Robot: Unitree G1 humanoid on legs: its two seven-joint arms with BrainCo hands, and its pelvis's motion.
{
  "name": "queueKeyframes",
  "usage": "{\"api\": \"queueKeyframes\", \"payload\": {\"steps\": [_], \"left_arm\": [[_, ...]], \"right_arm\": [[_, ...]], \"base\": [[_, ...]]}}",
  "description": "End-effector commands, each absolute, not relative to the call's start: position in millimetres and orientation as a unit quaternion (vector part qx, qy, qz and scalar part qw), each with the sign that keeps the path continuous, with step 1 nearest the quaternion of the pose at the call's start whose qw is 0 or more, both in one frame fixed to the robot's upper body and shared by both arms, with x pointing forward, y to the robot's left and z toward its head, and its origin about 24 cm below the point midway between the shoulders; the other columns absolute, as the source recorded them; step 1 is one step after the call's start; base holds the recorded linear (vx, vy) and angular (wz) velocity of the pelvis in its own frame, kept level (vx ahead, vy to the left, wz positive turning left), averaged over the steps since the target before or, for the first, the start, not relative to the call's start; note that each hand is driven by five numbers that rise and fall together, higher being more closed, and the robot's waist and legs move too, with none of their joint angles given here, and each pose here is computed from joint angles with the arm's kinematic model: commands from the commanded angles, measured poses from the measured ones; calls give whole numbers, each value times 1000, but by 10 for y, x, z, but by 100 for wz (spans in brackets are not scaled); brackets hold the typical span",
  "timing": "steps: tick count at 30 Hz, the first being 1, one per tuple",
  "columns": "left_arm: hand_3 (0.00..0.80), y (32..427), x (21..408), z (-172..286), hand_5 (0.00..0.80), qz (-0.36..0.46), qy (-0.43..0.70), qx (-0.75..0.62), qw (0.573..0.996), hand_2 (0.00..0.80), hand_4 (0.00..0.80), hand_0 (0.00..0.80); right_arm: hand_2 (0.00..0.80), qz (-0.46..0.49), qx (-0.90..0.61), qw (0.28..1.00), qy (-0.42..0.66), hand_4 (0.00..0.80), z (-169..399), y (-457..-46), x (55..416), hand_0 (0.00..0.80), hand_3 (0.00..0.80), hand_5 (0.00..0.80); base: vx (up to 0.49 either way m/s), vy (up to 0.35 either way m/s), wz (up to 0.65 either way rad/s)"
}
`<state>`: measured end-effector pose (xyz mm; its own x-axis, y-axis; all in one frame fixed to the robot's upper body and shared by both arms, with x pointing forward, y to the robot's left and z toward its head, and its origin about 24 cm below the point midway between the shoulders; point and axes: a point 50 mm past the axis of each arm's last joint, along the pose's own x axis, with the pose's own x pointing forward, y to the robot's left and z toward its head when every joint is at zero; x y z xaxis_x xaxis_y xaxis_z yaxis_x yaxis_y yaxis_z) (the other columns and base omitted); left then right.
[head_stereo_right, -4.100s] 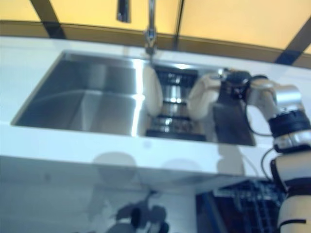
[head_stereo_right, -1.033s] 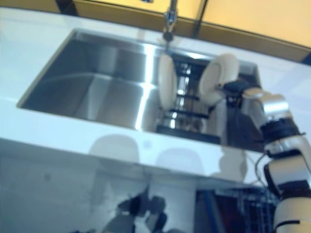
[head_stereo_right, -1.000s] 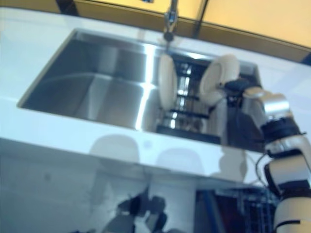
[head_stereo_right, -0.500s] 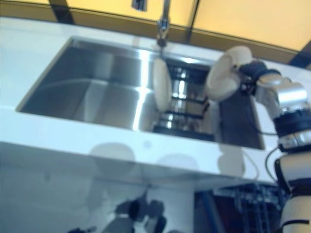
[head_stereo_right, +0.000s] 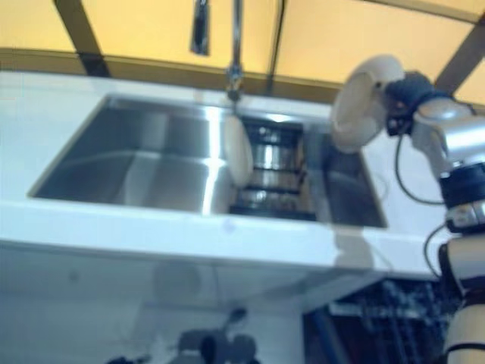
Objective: Take plates into dishwasher
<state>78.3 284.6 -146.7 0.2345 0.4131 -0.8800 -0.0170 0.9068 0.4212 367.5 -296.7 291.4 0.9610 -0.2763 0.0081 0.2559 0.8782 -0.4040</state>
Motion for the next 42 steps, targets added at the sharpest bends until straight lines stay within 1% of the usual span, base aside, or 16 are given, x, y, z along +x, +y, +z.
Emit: {"api": "queueKeyframes", "payload": {"steps": [1, 13, 16, 22, 28, 42], "left_arm": [[0, 2981, 694, -1442, 0, 129, 620, 212, 744, 0, 0, 0], [0, 3071, 665, -1412, 0, 116, 627, 237, 733, 0, 0, 0], [0, 3081, 669, -1406, 0, 105, 626, 244, 733, 0, 0, 0], [0, 3096, 710, -1390, 0, 89, 622, 259, 733, 0, 0, 0], [0, 3127, 695, -1378, 0, 80, 621, 269, 731, 0, 0, 0], [0, 3147, 709, -1367, 0, 67, 620, 283, 729, 0, 0, 0]], "right_arm": [[800, -149, -270, 949, -68, 800, 3518, -2956, 3513, 800, 800, 800], [800, -194, -357, 914, -21, 800, 3611, -3339, 3311, 800, 800, 800], [800, -196, -387, 901, 0, 800, 3631, -3459, 3215, 800, 800, 800], [800, -209, -397, 893, 36, 800, 3524, -3674, 3084, 800, 800, 800], [800, -232, -403, 882, 78, 800, 3400, -3960, 2880, 800, 800, 800], [800, -234, -414, 865, 163, 800, 3071, -4293, 2603, 800, 800, 800]], "base": [[-26, -11, -13], [-15, -24, -12], [20, -43, -20], [9, -66, -16], [5, -62, -15], [2, -30, -13]]}}
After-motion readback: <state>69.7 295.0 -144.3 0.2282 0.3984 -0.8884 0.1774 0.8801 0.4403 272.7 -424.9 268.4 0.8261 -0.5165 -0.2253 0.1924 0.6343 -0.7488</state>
